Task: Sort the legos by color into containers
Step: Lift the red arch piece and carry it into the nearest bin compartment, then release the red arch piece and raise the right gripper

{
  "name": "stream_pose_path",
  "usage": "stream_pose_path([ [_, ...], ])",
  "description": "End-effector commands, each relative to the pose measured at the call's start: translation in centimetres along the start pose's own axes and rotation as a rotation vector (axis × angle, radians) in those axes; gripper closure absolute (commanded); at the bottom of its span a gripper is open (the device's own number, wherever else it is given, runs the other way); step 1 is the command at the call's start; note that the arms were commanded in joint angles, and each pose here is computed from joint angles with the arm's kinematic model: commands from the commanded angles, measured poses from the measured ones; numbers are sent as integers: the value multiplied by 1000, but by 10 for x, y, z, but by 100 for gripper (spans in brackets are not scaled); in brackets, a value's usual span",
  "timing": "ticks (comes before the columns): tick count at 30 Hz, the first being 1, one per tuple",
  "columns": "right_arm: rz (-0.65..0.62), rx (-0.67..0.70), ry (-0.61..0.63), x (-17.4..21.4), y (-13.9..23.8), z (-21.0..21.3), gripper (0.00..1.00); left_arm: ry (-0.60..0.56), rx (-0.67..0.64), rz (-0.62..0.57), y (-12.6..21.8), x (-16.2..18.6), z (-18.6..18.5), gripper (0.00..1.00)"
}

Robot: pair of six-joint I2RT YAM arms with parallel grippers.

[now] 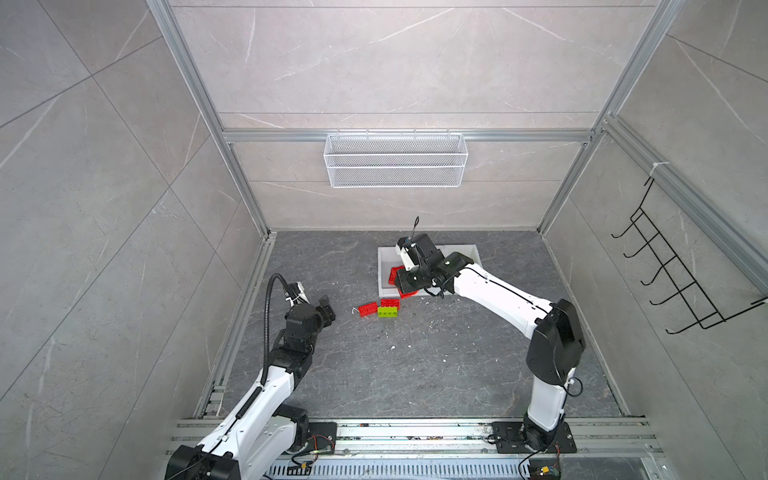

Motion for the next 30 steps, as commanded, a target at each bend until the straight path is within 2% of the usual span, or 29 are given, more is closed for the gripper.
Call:
stream_pose_path([
  [1, 35, -31, 31, -8, -32, 3, 71, 18, -14, -36, 2, -8, 2, 21],
  [5, 42, -11, 34, -22, -59, 1, 72, 19, -15, -36, 2, -8, 3, 21],
  [11, 63, -16, -25, -33, -89, -7, 72, 19, -17, -33, 1, -8, 3, 21],
  [18, 82, 3, -58, -32, -105, -16, 71, 15, -24, -45, 4, -10, 4, 21],
  [21, 79, 6, -61, -34, -104, -18, 64, 16, -25, -45, 4, -10, 5, 21],
  [24, 85, 14, -59, -36, -100, -18, 46, 15, -23, -38, 2, -8, 4, 21],
  [25, 85, 17, -56, -37, -97, -18, 44, 14, -23, -35, 2, -8, 4, 21],
  [30, 64, -20, -36, -43, -68, -7, 37, 10, -29, -25, -2, -6, 4, 21],
])
Point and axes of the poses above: each gripper's point midway between its finger pads, its own y axis back along the fingers, its own z axis along the line the jaws close on, x = y × z, the point moved 6 cm from there along y, back along the fingers, and after that the axes turned 14 degrees about -y, right-handed, at the moved point
